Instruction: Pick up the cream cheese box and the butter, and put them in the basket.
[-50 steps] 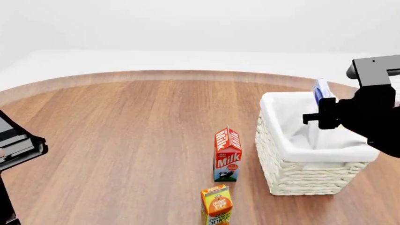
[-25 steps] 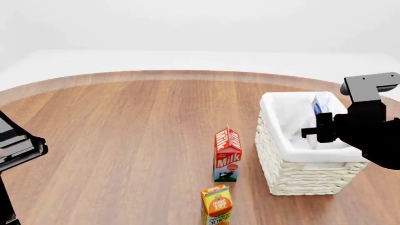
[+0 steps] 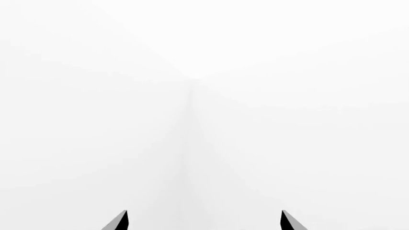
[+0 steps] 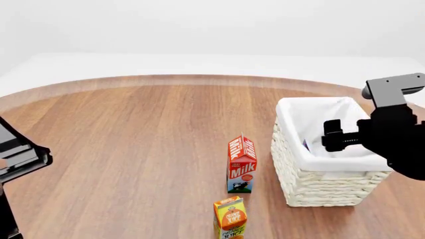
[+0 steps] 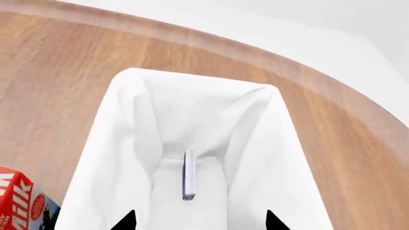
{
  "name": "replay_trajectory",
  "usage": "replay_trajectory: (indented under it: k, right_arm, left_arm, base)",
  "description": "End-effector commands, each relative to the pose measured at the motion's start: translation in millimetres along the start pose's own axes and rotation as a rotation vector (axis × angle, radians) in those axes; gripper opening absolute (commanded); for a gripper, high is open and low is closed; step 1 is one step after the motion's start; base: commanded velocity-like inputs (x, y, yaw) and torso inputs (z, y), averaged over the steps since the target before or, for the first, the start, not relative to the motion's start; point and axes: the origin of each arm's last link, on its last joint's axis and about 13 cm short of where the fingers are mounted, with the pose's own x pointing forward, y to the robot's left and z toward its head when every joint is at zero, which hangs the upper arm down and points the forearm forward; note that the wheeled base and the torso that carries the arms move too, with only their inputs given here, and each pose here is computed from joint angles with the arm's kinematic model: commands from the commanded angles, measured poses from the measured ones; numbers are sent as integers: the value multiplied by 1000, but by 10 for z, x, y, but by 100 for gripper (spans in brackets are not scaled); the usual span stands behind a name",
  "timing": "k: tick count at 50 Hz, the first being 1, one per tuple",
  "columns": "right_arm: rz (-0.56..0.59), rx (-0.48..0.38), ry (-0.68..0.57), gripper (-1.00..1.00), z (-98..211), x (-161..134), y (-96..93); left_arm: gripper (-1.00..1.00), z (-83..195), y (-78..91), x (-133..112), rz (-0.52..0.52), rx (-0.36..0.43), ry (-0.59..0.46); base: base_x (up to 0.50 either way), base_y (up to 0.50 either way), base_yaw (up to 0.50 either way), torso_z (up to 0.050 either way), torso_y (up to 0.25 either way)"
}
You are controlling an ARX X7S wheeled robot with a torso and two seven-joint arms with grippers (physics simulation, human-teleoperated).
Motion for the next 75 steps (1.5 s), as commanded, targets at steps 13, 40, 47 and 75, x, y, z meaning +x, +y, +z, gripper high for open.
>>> replay_trajectory:
  k: [13,40,47,75]
  right_arm:
    - [275,-179,-230,100,60,-739,518]
    - [512,-424,-321,100,-421,-1308,1031]
    - [552,-454,-325,100,-522,-1366,1093]
    - [704,-498,-265,100,-974,-1500,1334]
  left_arm:
    - [100,-7,28,3,5,0,0]
    - [100,-13,62,-13,13,1,2]
    - [100,-17,66,-18,14,3,4]
    - [100,-29,56,-25,12,1,6]
  base:
    - [0,0,0,0,0]
    - [0,0,0,0,0]
    - [0,0,0,0,0]
    - [0,0,0,0,0]
